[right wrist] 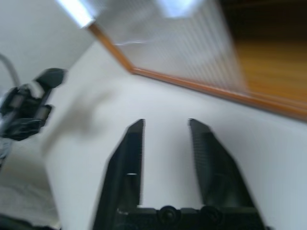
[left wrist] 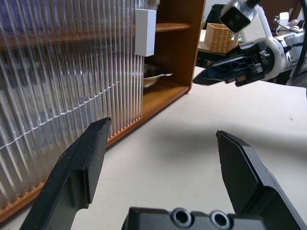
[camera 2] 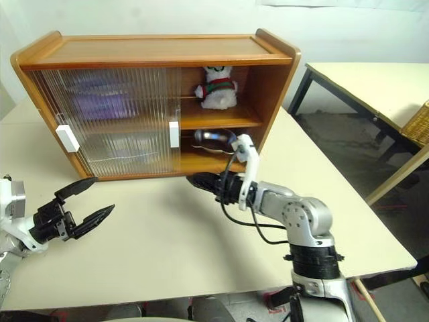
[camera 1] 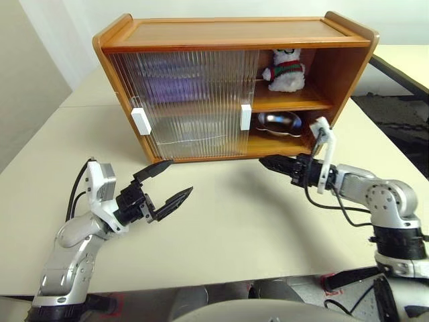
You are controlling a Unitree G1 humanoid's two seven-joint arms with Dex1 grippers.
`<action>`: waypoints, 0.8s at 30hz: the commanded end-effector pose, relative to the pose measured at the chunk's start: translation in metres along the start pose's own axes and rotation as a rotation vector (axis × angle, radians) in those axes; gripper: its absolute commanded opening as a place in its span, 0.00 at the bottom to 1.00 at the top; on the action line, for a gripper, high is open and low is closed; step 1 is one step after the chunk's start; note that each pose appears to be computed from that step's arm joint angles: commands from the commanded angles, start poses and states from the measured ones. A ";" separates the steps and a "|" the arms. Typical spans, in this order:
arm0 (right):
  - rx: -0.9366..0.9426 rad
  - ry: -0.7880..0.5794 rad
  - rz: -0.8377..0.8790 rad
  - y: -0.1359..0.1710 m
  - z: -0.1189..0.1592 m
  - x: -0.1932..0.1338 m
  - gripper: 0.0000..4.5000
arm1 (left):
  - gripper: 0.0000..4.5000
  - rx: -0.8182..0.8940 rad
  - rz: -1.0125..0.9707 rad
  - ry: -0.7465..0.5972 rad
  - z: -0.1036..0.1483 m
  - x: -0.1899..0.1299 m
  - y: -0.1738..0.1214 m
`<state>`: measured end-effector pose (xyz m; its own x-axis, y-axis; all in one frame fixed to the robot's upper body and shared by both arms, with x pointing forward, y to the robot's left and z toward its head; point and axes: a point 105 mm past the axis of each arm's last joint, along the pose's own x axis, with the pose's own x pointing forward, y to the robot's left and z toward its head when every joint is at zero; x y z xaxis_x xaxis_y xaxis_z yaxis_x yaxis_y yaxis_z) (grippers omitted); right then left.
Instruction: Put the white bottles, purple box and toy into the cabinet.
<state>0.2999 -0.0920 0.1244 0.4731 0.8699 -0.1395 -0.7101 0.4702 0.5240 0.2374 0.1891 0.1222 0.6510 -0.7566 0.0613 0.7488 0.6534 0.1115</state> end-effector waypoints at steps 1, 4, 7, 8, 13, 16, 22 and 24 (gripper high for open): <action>-0.051 -0.035 0.037 0.014 0.012 0.019 0.10 | 1.00 0.013 -0.014 0.012 0.002 0.003 -0.001; -0.052 -0.103 0.030 0.016 0.024 0.038 0.01 | 1.00 0.012 -0.011 0.015 0.002 0.002 -0.002; -0.064 -0.156 0.004 0.015 0.034 0.049 0.01 | 1.00 0.014 -0.008 0.011 0.003 0.002 -0.002; -0.079 -0.169 -0.002 0.015 0.037 0.051 0.01 | 1.00 0.015 -0.007 0.010 0.003 0.002 -0.001; -0.098 -0.198 0.010 0.020 0.041 0.061 0.01 | 1.00 0.016 -0.009 0.007 0.003 0.004 -0.002; -0.137 -0.216 0.011 0.027 0.043 0.072 0.01 | 1.00 0.015 -0.016 0.004 0.004 0.007 -0.004; -0.156 -0.327 -0.074 0.020 0.059 0.072 0.01 | 1.00 0.007 -0.019 0.001 0.003 0.010 -0.004; -0.147 -0.348 -0.087 0.019 0.062 0.070 0.01 | 1.00 0.003 -0.019 0.001 0.002 0.010 -0.003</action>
<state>0.3471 -0.0263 0.1724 0.6387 0.7612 0.1127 -0.7312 0.5548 0.3969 0.2399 0.1828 0.1286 0.6453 -0.7605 0.0727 0.7509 0.6489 0.1231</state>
